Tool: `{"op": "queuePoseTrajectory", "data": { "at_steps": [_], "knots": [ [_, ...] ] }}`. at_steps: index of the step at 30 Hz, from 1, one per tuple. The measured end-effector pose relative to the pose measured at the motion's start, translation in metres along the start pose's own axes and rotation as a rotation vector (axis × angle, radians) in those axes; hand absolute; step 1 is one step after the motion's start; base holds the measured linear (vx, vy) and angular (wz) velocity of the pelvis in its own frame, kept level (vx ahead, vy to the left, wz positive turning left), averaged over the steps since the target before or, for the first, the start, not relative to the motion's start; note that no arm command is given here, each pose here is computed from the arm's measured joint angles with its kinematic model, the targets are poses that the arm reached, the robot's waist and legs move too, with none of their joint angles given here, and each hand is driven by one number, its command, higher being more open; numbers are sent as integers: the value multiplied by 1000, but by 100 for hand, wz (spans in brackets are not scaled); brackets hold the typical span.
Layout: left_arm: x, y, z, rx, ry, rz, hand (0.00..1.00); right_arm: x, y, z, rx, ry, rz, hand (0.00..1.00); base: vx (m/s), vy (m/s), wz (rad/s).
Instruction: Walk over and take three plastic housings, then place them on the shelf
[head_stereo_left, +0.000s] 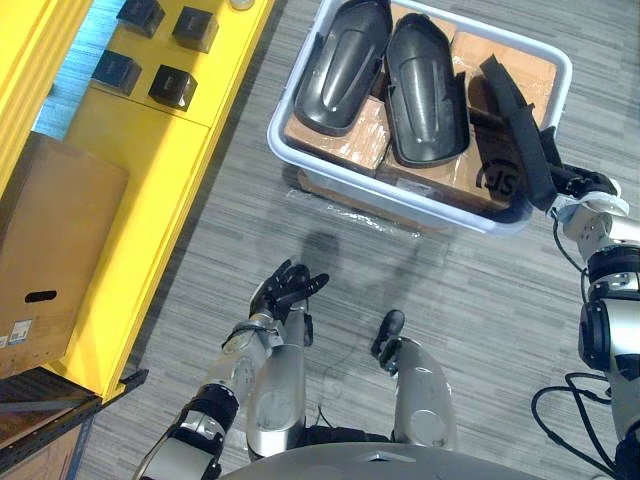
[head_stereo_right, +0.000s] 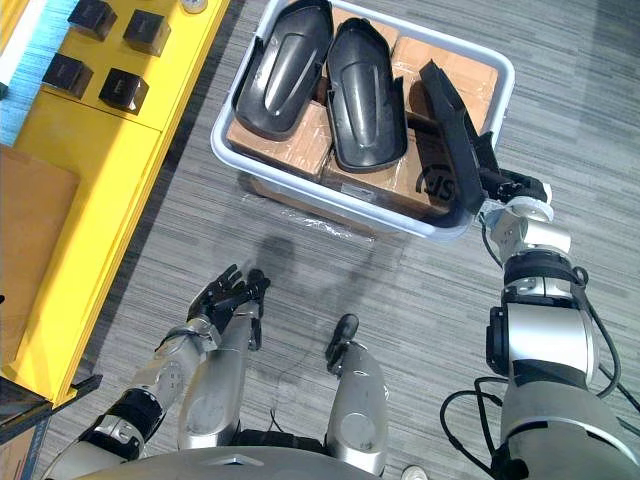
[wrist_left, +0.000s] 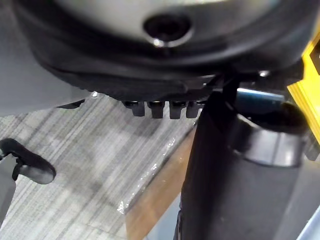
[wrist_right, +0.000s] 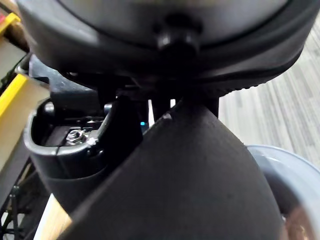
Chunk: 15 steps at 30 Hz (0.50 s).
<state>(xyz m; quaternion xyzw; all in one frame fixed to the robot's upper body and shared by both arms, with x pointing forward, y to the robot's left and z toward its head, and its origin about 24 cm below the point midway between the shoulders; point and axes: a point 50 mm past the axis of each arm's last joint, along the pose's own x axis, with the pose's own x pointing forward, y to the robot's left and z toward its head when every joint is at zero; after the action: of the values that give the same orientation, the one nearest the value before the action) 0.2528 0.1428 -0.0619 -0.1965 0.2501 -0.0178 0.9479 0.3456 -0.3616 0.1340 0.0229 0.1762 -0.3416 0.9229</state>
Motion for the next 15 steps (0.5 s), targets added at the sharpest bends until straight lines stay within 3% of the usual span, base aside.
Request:
{"op": "queuePoseTrajectory", "data": {
  "at_steps": [7,15],
  "knots": [
    [-1,3,10,22,-49,26,100,2,-8,-11,99,2,-79,0,38,-6,5],
    [-2,7,18,91,-73,50,100,3,-27,-10,132,-120,-174,0,44,-24,1]
  ]
}}
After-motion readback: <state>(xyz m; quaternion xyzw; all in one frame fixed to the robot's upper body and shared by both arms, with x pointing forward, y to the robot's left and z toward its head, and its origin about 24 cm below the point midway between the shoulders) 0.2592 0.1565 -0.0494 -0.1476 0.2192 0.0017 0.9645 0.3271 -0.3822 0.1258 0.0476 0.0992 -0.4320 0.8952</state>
